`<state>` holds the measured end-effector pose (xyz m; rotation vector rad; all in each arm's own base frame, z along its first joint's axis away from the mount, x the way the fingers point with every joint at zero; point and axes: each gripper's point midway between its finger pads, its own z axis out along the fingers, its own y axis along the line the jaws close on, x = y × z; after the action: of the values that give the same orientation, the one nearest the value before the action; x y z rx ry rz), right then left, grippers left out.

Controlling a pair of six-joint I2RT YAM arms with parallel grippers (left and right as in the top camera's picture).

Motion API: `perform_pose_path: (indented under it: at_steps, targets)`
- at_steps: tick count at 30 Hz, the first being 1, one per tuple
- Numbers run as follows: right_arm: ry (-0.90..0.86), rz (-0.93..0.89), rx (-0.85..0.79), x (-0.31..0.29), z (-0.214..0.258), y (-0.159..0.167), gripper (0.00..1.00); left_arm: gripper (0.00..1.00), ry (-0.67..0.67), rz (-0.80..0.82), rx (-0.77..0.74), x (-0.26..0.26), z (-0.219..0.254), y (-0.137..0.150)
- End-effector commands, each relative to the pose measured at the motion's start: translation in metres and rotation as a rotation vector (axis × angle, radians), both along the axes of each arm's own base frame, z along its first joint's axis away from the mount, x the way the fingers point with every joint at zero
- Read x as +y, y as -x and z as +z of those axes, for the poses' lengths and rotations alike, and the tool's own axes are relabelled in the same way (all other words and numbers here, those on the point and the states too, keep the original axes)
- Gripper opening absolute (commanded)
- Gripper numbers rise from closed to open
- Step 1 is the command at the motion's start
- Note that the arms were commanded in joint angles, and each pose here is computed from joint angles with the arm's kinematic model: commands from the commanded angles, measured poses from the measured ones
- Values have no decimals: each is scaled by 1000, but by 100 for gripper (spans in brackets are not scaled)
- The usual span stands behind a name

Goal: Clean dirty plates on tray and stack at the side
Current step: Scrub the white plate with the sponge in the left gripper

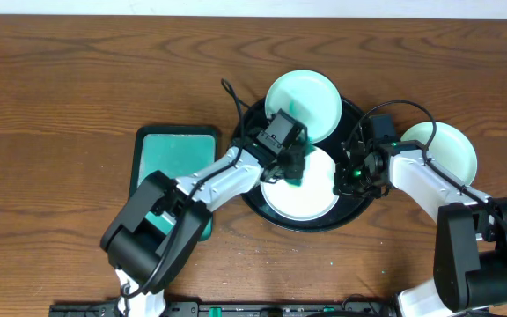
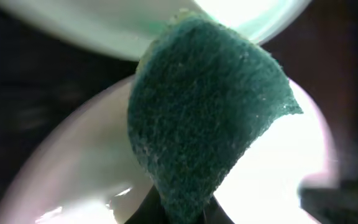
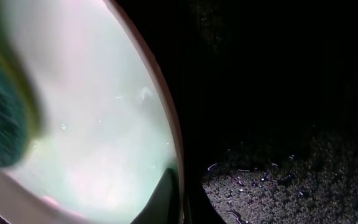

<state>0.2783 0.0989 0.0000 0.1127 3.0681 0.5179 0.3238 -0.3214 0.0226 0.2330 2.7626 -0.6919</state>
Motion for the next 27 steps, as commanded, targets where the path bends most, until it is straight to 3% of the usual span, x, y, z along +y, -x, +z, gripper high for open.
perform_pose_path:
  at_steps: [1,7,12,16,21,27]
  targets:
    - [69,14,28,-10,-13,7,1,8,115,-147,102,-35,-6,36]
    - [70,14,28,-10,-13,7,1,7,114,-214,229,-49,-25,77]
    - [70,14,29,-10,-13,7,1,7,63,-214,284,-40,-31,91]
    - [70,14,29,-10,-13,7,1,7,-104,-29,295,1,-37,78]
    - [70,14,31,-10,-13,7,1,7,-292,121,178,62,-12,50]
    - [70,14,31,-10,-13,7,1,7,-225,175,64,95,52,24]
